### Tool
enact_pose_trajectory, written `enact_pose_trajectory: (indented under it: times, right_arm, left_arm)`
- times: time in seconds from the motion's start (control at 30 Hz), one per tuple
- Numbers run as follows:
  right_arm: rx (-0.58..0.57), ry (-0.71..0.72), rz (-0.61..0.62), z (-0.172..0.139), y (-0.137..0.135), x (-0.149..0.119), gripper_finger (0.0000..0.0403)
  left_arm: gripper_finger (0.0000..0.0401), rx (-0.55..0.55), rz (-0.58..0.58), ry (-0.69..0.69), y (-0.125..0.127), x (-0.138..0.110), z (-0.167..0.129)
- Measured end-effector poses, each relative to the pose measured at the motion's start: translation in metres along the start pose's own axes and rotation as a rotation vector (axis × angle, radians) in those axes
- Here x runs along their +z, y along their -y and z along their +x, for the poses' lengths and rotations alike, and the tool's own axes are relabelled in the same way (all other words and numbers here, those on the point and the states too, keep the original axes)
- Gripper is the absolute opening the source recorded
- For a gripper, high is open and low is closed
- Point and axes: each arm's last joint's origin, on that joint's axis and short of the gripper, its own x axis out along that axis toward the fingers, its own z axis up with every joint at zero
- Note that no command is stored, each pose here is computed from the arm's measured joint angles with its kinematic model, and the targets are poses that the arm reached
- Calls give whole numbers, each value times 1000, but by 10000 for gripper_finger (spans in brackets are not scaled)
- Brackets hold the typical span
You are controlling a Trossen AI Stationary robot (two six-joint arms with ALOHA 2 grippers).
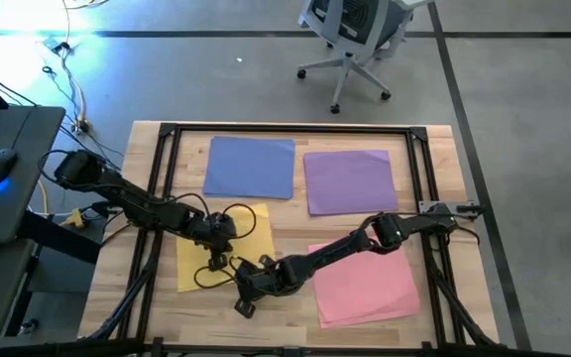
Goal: Organize paper
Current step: Adjust the yellow and pink papers
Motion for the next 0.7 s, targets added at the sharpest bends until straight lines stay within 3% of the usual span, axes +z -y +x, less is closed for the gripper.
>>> enact_pose_trajectory:
  times: [0.13, 0.27, 0.33, 0.6, 0.7]
  right_arm:
    - [45, 7, -1, -10, -13, -3, 0]
    - [55, -9, 21, -12, -21, -12, 0]
    - [40, -5, 28, -12, -20, -12, 0]
    - [-16, 9, 24, -8, -1, 4, 0]
    - [-24, 13, 17, -6, 5, 10, 0]
  left_arm:
    - [0, 54, 16, 22, 7, 16, -19]
    - [0, 354, -38, 69, -5, 32, -41]
    - [0, 437, -74, 49, -20, 35, -43]
    - [0, 510, -183, -78, -73, 24, -24]
    - [0, 423, -164, -92, -78, 21, -14]
